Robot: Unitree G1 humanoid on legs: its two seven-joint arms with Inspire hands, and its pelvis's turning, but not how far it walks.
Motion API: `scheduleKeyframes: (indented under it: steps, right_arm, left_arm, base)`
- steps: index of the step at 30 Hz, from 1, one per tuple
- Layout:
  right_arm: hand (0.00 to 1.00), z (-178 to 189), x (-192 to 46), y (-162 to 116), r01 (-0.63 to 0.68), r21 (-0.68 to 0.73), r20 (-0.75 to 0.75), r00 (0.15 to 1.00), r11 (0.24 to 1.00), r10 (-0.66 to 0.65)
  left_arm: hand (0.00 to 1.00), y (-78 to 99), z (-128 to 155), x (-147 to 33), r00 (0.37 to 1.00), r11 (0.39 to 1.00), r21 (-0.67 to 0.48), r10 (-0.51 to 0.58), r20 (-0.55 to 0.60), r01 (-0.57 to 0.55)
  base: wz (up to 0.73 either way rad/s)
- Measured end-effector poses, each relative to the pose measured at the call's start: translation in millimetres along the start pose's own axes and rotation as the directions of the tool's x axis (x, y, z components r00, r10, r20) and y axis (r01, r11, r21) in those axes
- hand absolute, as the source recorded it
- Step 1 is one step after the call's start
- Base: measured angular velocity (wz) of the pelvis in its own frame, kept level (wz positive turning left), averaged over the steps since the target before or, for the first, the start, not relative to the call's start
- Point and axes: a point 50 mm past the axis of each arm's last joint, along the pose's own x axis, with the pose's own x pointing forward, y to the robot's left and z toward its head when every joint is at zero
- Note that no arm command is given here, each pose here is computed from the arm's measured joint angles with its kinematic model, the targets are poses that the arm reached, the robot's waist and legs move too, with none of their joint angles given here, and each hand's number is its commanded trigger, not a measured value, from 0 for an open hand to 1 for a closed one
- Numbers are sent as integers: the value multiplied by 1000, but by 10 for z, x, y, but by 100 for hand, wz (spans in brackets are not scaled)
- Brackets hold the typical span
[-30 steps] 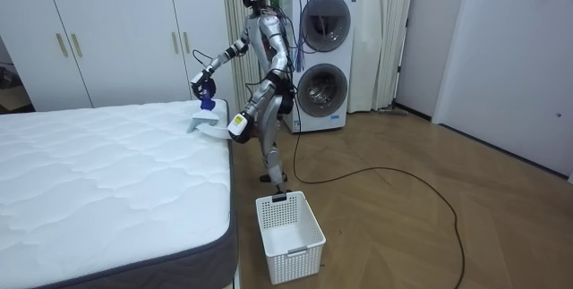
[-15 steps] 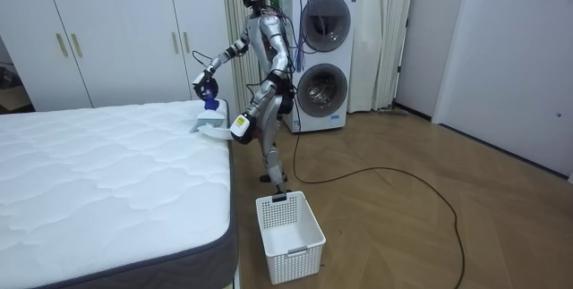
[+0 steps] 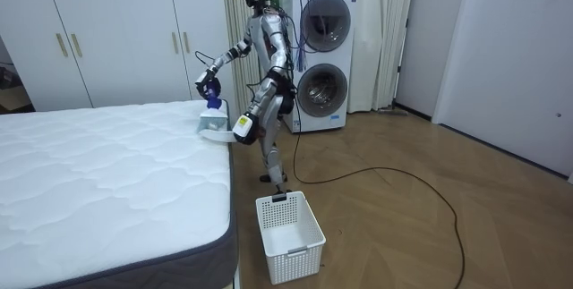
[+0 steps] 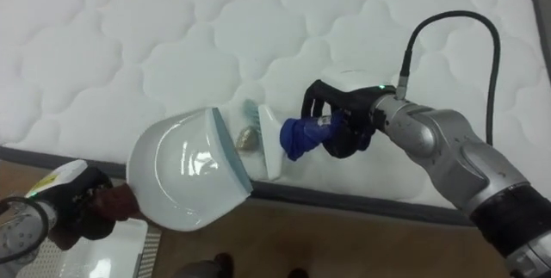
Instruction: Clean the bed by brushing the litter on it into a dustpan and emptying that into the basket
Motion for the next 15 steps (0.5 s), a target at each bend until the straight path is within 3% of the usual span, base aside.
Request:
scheduleKeyframes:
  steps: [8,15]
  right_arm:
    - [100,88,-5,-86,15,16,43,999,1000,-16]
    - [100,212,3,-205,51,153,129,989,987,-71]
  left_arm:
    - [100,21,-62,-3,1000,999,-48,-12,-17,11]
    - [100,25,-68,-7,1000,999,-49,-21,-15,21]
  base:
    - [-6]
    - [3]
